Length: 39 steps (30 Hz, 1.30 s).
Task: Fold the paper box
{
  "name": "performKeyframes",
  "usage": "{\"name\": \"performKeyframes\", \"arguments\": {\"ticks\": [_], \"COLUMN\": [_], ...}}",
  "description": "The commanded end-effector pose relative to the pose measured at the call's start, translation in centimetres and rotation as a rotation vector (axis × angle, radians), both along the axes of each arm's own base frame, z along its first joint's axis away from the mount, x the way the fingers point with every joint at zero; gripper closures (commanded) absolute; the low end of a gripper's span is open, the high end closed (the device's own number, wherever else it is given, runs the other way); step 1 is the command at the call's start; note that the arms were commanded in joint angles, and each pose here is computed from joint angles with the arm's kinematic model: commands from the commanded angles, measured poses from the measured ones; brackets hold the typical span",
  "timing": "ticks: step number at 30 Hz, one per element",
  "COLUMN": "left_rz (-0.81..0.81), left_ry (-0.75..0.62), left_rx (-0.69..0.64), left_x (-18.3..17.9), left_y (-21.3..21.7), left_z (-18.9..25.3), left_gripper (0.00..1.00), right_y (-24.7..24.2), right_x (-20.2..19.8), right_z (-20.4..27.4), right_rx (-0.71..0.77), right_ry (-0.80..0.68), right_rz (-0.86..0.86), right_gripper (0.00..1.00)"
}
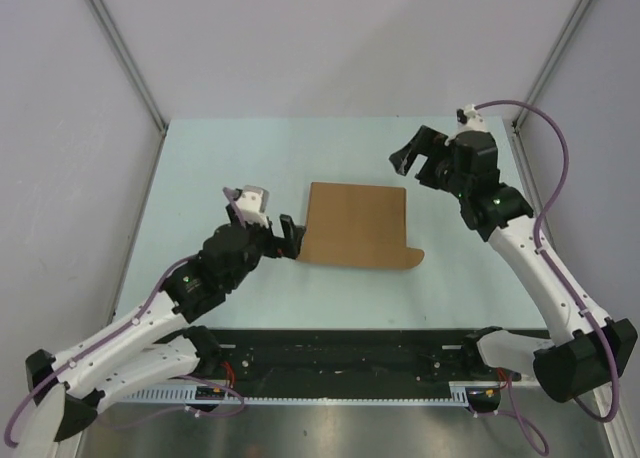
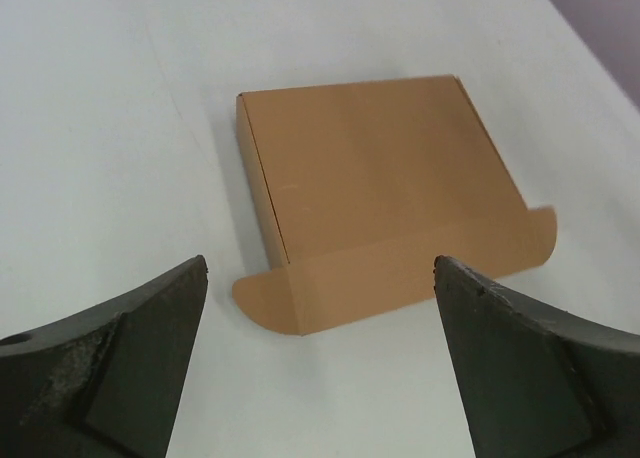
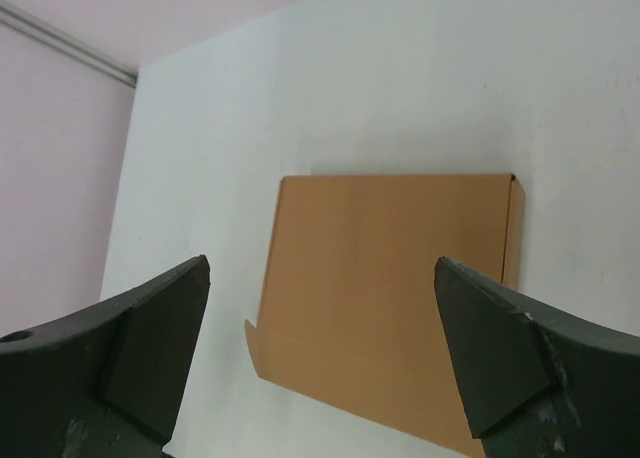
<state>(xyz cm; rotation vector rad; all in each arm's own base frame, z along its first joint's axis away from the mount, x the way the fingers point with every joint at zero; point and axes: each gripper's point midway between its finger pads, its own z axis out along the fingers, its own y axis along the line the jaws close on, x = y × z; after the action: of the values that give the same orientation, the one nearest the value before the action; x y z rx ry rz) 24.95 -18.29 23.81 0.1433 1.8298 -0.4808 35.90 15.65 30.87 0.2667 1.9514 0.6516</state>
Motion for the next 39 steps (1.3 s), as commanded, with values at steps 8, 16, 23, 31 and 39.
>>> {"name": "performKeyframes", "arguments": {"ticks": [8,16,23,31,39], "left_rz": [0.119,0.106,0.086,0.011,0.016], "left_ry": [-0.034,0.079,0.181,0.329,0.364], "left_rx": [0.196,-0.022,-0.1,-0.091,-0.074], "left_x": [1.6,5.2,8.7,9.6,9.9], "left_y": [2.1,-0.5,-2.0,-4.5,-4.3], "left_z": [-4.7,-6.5,-9.1,-14.0,-15.4], "left_gripper": [0.0,0.0,0.0,0.03,0.07], "right_y": [-4.7,-4.0,-2.0,-0.8,1.2], "right_x": [-3.3,-4.6,-2.9,-3.4,-7.1], "right_z": [-15.4,-21.0,-22.3,-25.5,-26.7], "right_rx": [-0.076,-0.068,0.0,0.003,-0.012], "right_ry": [0.333,0.424,0.406,0.488,0.524], "right_rz": [-0.125,-0.076,-0.023,0.009,0.054], "right_gripper": [0.0,0.02,0.02,0.18,0.25]}}
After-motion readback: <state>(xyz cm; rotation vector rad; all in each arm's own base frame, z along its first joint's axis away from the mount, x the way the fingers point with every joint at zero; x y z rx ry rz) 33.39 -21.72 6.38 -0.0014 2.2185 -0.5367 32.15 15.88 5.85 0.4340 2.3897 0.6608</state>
